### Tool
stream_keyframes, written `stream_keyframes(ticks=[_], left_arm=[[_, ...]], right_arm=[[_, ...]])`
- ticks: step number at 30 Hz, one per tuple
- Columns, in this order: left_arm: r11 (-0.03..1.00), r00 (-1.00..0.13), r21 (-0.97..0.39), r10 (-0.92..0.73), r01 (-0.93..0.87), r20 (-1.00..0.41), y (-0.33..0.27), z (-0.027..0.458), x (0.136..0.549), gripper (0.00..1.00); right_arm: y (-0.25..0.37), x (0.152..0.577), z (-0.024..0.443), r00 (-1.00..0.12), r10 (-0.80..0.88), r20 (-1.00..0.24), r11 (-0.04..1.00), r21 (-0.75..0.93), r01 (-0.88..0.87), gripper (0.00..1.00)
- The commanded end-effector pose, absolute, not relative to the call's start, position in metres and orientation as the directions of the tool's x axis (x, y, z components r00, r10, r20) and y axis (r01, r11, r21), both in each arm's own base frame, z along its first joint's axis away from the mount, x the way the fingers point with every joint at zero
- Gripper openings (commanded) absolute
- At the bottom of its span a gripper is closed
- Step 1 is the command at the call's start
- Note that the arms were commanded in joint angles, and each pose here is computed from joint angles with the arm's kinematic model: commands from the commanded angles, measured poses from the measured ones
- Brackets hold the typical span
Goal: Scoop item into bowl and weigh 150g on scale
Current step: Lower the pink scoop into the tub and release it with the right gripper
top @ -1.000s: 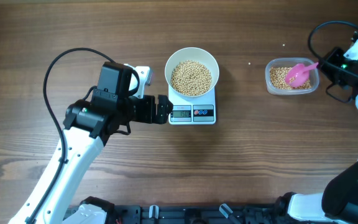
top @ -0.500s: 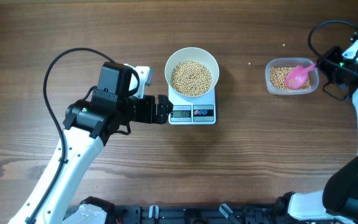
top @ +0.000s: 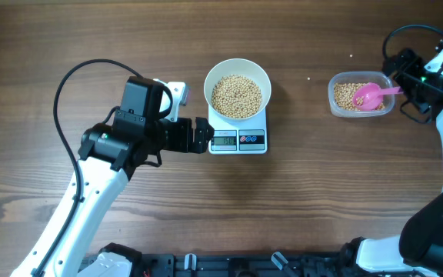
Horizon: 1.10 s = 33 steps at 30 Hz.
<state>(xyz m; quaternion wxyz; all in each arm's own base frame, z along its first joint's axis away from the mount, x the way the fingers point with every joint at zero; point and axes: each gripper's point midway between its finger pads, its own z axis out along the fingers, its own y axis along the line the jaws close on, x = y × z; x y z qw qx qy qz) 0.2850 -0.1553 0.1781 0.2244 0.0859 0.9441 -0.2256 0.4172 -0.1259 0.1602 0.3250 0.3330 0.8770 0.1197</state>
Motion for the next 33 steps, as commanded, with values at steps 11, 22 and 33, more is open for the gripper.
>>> stream_keyframes(ticks=[11, 22, 33], left_arm=[[0.876, -0.884, -0.390, 0.081, 0.283, -0.461, -0.158, 0.176, 0.283, 1.00], [0.876, -0.884, -0.390, 0.081, 0.283, -0.461, -0.158, 0.176, 0.283, 1.00], [0.876, -0.884, -0.390, 0.081, 0.283, -0.461, -0.158, 0.176, 0.283, 1.00]], right_arm=[[-0.145, 0.392, 0.207, -0.459, 0.688, -0.562, 0.710, 0.394, 0.583, 1.00], [-0.141, 0.332, 0.263, -0.387, 0.661, -0.643, 0.697, 0.335, 0.634, 1.00], [-0.122, 0.282, 0.282, -0.390, 0.663, -0.639, 0.692, 0.325, 0.644, 1.00]])
